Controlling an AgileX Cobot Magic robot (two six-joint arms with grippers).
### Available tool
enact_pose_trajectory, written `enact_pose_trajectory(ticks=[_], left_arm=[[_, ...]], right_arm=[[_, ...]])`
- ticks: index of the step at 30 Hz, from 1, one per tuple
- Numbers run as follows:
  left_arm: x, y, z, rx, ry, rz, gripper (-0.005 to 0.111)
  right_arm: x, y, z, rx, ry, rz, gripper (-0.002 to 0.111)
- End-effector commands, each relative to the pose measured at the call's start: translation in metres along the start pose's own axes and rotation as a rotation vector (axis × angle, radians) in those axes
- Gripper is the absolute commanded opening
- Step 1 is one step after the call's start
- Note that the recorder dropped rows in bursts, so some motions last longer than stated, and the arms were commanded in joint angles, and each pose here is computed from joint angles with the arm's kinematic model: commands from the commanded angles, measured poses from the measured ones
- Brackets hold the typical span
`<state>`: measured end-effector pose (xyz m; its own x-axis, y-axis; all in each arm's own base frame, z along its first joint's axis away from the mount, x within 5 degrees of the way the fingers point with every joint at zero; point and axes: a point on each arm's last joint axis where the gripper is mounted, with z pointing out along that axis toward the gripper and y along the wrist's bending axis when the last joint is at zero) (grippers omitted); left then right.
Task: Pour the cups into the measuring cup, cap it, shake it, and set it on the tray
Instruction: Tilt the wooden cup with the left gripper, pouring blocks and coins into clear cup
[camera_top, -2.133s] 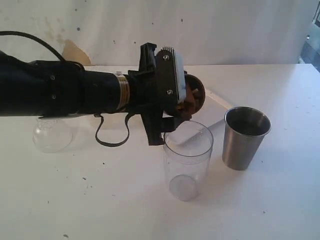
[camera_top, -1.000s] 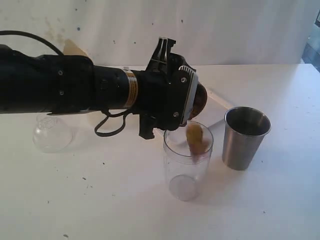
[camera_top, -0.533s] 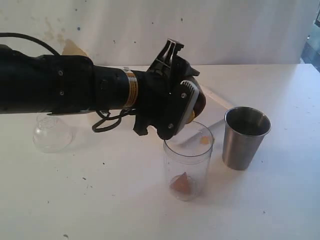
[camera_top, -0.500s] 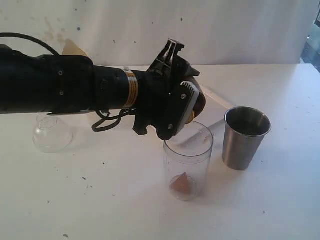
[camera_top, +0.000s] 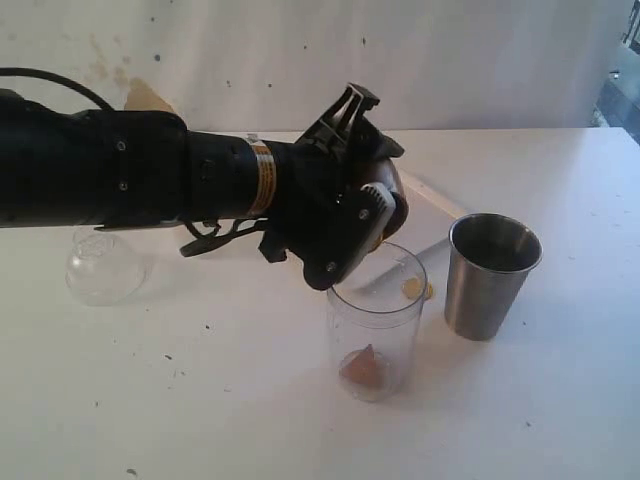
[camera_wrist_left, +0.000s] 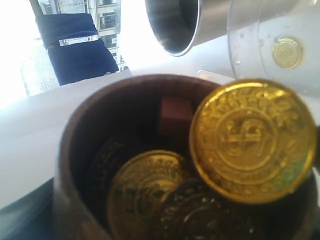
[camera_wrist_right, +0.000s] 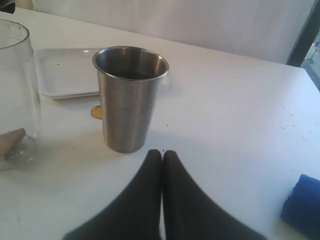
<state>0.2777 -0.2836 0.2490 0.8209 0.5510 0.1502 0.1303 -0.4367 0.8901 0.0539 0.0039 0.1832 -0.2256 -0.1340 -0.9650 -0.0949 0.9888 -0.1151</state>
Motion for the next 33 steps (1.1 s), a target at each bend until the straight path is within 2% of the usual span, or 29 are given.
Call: enact_pose_trajectory(ticks=[1, 7, 15, 21, 33], left_arm=[[-0.001, 0.008, -0.003, -0.03, -0.005, 0.025, 0.0], [-0.018, 0.01, -0.002, -0.016, -0.025, 0.042, 0.0], [-0.013, 0.006, -0.002, 0.033, 0.023, 0.129, 0.0], [-0.013, 0.006, -0.002, 0.033, 0.022, 0.162, 0.0], [-0.016, 0.007, -0.002, 0.032, 0.014, 0.314, 0.0]], right_arm=[[-0.002, -0.001, 0.0, 0.006, -0.011, 0.006, 0.0], [-0.002, -0.001, 0.0, 0.006, -0.011, 0.006, 0.0], [-0.002, -0.001, 0.0, 0.006, -0.011, 0.006, 0.0], [-0.002, -0.001, 0.0, 0.006, -0.011, 0.006, 0.0], [-0.002, -0.001, 0.0, 0.006, -0.011, 0.006, 0.0]])
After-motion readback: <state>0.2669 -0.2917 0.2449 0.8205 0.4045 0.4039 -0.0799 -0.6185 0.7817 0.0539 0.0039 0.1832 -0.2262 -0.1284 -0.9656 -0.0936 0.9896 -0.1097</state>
